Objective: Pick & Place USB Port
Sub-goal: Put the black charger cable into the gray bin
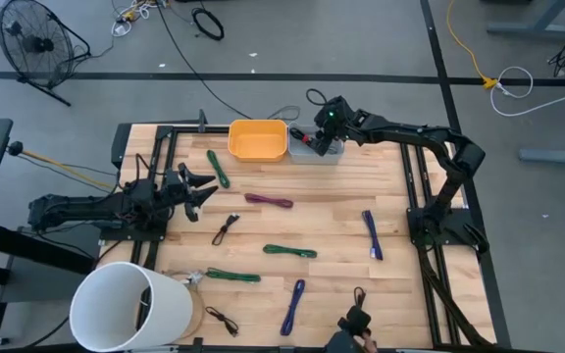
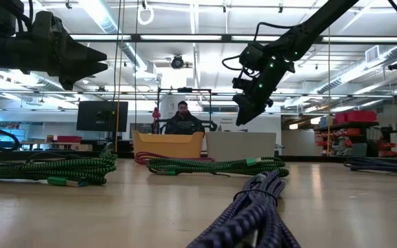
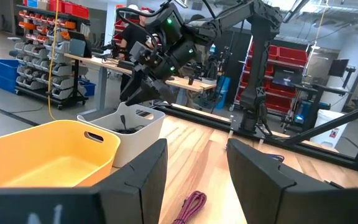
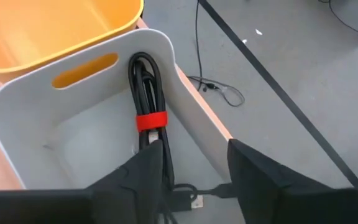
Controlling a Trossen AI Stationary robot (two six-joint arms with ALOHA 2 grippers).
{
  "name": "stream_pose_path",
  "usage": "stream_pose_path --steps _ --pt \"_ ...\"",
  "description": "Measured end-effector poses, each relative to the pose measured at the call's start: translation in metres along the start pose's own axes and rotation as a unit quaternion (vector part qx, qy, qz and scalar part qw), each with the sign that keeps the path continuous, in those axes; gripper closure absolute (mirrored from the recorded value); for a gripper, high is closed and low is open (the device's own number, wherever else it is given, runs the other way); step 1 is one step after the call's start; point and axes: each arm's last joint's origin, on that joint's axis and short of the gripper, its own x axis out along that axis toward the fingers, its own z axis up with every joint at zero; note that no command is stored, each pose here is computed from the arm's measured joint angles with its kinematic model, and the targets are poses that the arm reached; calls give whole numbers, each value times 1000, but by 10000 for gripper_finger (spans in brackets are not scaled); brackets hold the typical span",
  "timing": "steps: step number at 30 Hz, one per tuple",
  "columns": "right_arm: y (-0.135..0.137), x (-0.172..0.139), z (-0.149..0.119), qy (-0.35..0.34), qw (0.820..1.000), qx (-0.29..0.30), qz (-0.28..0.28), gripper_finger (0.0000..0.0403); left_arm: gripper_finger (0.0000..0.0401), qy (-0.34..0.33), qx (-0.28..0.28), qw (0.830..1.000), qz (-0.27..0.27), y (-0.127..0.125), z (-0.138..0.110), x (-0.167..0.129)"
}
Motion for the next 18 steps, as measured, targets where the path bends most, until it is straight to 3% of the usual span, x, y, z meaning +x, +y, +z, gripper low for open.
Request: stream_pose_path --steps 6,11,18 --pt "3 -19 14 -4 1000 20 19 208 227 0 2 1000 0 0 0 0" --pt "8 -59 28 61 997 11 43 207 227 0 2 1000 0 0 0 0" --pt "40 -116 25 141 971 54 185 207 227 0 1 1000 0 0 0 0"
